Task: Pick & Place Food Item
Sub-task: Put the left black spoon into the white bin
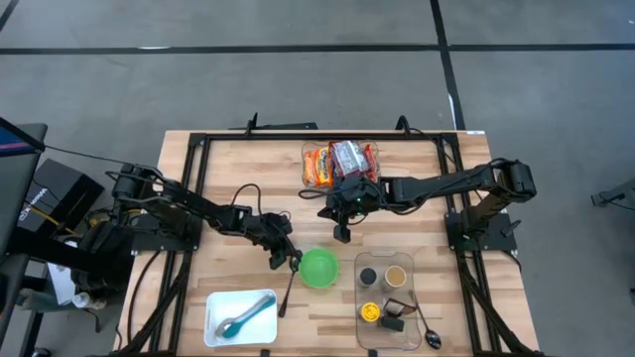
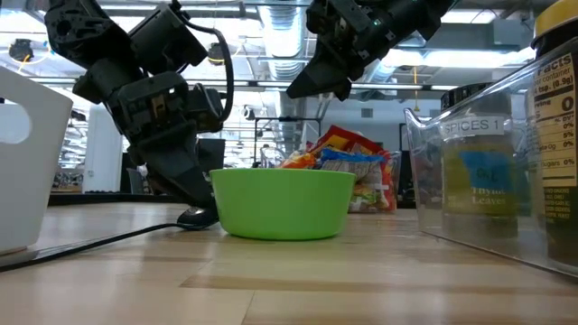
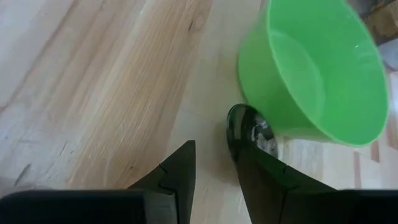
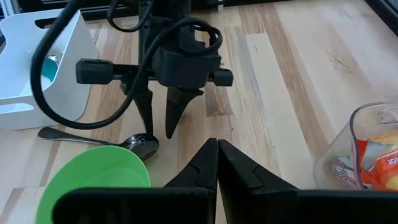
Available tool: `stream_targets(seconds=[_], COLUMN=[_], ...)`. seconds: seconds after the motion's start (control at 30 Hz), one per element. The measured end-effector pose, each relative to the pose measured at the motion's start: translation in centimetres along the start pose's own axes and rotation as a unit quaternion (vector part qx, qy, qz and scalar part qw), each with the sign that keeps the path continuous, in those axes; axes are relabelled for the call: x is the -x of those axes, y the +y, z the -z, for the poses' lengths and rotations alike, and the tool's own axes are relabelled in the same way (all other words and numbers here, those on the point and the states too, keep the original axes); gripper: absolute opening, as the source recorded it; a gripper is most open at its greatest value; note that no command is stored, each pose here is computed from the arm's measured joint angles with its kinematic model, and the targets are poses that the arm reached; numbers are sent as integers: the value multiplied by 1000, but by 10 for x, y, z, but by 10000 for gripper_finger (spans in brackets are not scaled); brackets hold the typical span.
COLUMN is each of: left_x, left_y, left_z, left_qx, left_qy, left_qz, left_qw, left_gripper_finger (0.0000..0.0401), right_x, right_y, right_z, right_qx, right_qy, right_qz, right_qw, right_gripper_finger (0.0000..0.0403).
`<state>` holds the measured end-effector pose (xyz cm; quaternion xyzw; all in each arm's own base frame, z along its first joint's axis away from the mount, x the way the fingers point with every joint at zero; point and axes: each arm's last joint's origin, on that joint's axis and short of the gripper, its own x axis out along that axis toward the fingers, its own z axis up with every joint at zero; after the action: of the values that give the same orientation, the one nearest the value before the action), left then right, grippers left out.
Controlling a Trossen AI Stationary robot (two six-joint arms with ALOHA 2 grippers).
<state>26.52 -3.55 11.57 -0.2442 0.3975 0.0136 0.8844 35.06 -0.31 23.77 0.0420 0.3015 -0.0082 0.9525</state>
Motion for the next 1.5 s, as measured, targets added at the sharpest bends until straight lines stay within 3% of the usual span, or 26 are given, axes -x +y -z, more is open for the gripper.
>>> stream_targets(seconds=[0.37, 1.3, 1.5], left_x=[0, -20, -20], left_y=[-6, -3, -3], left_z=[1, 6, 6], left_qx=[-8, -10, -10], left_qy=[5, -4, -4], left_qz=[31, 39, 37], left_qw=[999, 999, 999], left_gripper_finger=[108, 108, 87], right_x=[0, 0, 0], right_y=[1, 1, 1], right_z=[0, 0, 0], right_qx=[1, 1, 1], right_qy=[0, 0, 1], right_qz=[-2, -2, -1], right_qw=[1000, 1000, 1000], right_gripper_finger=[4, 4, 4])
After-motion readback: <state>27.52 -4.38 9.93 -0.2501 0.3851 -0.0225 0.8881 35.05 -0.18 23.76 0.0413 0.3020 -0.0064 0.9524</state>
